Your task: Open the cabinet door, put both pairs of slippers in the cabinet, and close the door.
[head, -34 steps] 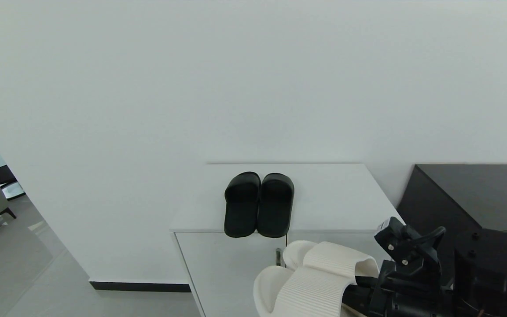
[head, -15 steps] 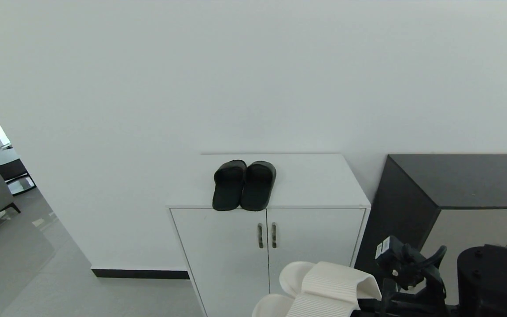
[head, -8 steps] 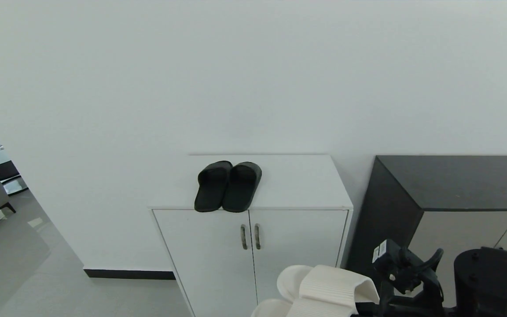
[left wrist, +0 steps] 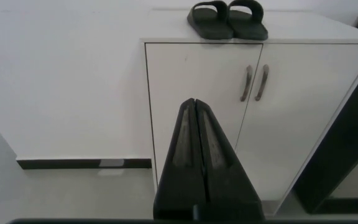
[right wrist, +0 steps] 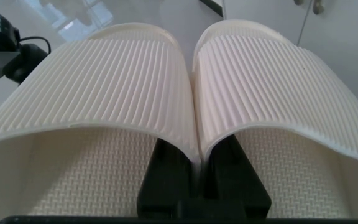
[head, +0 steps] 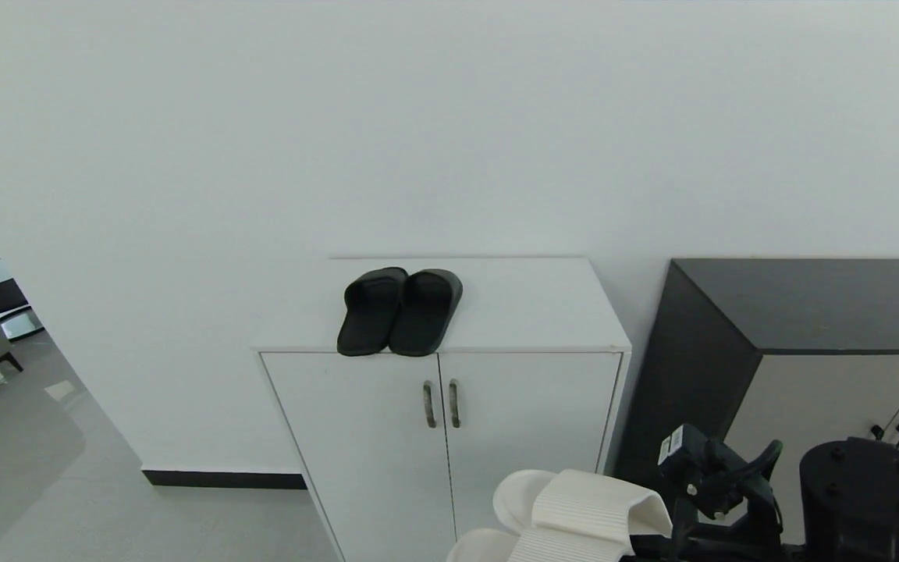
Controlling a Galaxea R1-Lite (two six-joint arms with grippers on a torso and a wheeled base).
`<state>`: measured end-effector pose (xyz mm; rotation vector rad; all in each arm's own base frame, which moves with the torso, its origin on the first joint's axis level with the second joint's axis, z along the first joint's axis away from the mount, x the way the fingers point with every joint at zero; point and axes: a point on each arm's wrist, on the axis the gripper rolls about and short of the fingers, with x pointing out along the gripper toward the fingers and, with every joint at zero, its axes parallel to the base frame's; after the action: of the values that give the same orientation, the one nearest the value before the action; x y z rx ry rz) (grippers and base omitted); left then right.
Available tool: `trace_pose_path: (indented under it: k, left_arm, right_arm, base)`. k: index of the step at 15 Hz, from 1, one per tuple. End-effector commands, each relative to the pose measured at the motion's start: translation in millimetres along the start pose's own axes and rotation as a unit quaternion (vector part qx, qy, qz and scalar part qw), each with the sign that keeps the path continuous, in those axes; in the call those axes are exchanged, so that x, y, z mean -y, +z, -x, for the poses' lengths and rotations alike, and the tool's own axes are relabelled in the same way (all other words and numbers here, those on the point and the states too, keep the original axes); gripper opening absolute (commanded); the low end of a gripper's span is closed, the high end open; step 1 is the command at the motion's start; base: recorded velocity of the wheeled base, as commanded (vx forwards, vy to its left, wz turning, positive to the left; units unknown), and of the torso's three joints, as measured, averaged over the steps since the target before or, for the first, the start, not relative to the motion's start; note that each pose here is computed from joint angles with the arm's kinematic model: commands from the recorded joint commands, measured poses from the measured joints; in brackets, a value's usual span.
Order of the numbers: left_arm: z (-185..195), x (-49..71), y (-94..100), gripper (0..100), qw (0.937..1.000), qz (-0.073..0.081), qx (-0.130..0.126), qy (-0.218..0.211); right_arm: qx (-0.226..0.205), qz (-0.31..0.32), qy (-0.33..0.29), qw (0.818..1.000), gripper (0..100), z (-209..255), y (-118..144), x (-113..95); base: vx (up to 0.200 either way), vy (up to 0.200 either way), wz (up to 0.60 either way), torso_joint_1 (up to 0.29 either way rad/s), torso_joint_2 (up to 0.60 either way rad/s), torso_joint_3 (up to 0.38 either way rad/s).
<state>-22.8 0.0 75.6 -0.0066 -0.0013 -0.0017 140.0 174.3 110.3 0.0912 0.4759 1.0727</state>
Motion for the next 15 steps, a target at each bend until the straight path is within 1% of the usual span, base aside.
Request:
trace_pose_path:
  k: [1,2,4,5,6,8,15]
  left_arm:
    - [-0.1,0.0,0.1,0,1.0000,-0.001,-0.001,0.000]
    - [-0.1,0.1,-0.1,0,1.0000,-0.009,-0.001,-0.001]
    - [-0.1,0.3,-0.1,0,0.9999,-0.016,-0.001,-0.007]
    - [-0.1,0.3,-0.1,100,0.9999,-0.015,-0.001,-0.007]
    - [-0.1,0.3,-0.1,100,0.9999,-0.012,-0.001,-0.007]
    - [0.0,0.2,-0.1,100,1.0000,0.000,-0.001,-0.005]
    - [0.0,0.2,0.0,100,1.0000,-0.001,0.000,-0.005]
  right_arm:
    - [0.000,0.000,0.000,1.000,0,0.1,0.0,-0.1]
    - [0.001,0.000,0.000,1.000,0,0.4,0.3,0.1]
    - [0.001,0.000,-0.001,1.000,0,0.8,0.2,0.0]
    - [0.001,0.000,0.000,1.000,0,0.8,0.2,0.0]
    - [0.001,0.000,-0.001,1.000,0,0.8,0.2,0.0]
    - [-0.003,-0.001,-0.004,1.000,0,1.9,-2.1,0.7]
    - [-0.001,0.000,-0.002,1.000,0,1.7,-1.4,0.5]
  base:
    - [0.000,0.000,0.00,-0.203,0.43,0.227]
    - [0.000,0.000,0.00,-0.232,0.49,0.266]
    - [0.000,0.000,0.00,-0.251,0.55,0.288]
    - [0.000,0.000,0.00,-0.242,0.55,0.295]
    - [0.000,0.000,0.00,-0.242,0.55,0.295]
    - [0.000,0.000,0.00,-0.251,0.54,0.303]
    - [0.000,0.000,0.00,-0.220,0.52,0.289]
